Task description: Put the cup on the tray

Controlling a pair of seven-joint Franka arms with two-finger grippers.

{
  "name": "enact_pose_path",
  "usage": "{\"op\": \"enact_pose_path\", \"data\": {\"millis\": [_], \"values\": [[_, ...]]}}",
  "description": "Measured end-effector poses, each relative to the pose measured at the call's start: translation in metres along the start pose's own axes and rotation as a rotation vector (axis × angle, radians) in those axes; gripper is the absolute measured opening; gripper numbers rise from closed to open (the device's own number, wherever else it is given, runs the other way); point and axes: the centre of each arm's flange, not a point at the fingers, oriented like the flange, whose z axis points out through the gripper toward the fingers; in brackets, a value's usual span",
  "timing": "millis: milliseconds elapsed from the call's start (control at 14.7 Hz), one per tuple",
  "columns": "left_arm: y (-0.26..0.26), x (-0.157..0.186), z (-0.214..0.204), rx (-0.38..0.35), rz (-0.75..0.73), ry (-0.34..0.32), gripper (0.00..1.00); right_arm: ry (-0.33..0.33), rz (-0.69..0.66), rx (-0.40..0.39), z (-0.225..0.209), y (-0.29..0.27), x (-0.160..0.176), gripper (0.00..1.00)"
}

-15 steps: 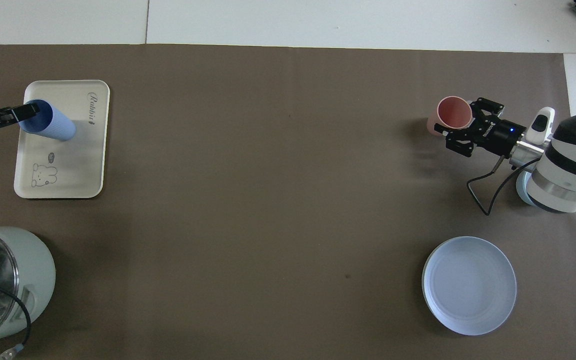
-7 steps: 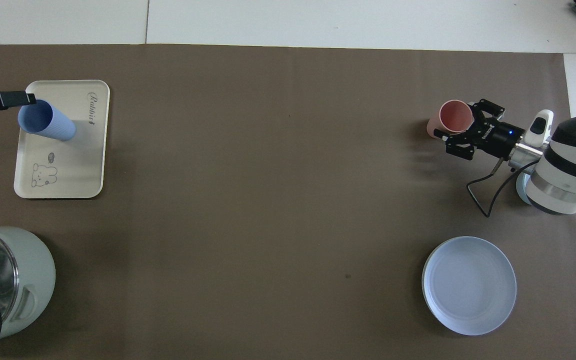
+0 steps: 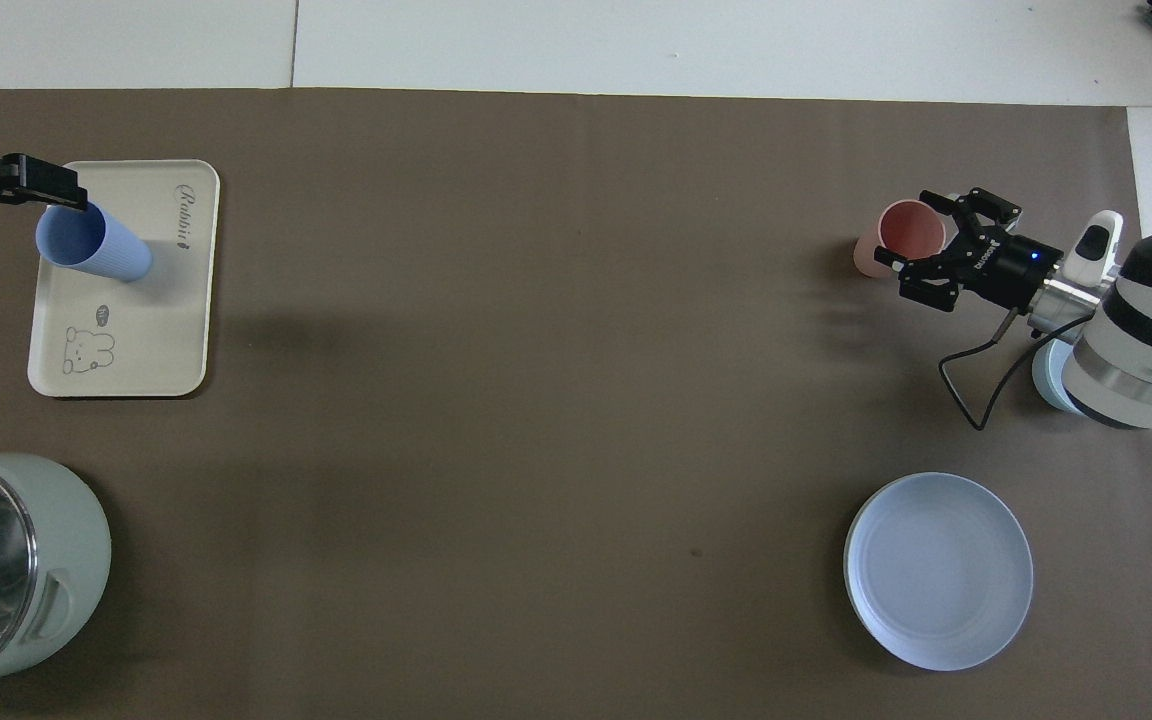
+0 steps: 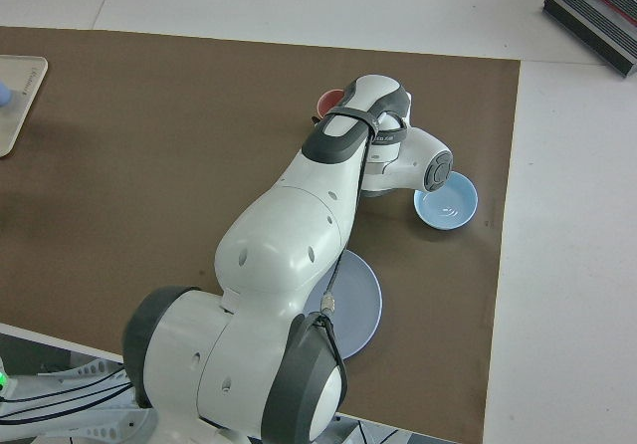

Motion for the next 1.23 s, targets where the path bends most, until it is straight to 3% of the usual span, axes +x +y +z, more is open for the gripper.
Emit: {"op": "enact_pose_path", "data": {"millis": [136,409,681,1022,1226], "values": [[0.031,-0.003,-0.012,0.025,0.024,-0.028,0.97,-0.013,0.020,-0.015,-0.006,-0.002,0.018,1.00],[0.054,-0.033,-0.055,0.010,0.066,-0.095,0.97,-0.115,0.097,-0.056,-0.016,-0.017,0.075,1.00],[0.058,-0.055,-0.079,-0.013,0.079,-0.111,1.00,-0.198,0.204,-0.102,-0.017,-0.043,0.130,1.00],[0.065,-0.068,-0.104,-0.028,0.096,-0.102,1.00,-0.384,0.276,-0.203,-0.027,-0.058,0.183,1.00],[0.077,-0.069,-0.104,-0.025,0.115,-0.106,1.00,-0.448,0.311,-0.263,-0.023,-0.080,0.210,1.00]]}}
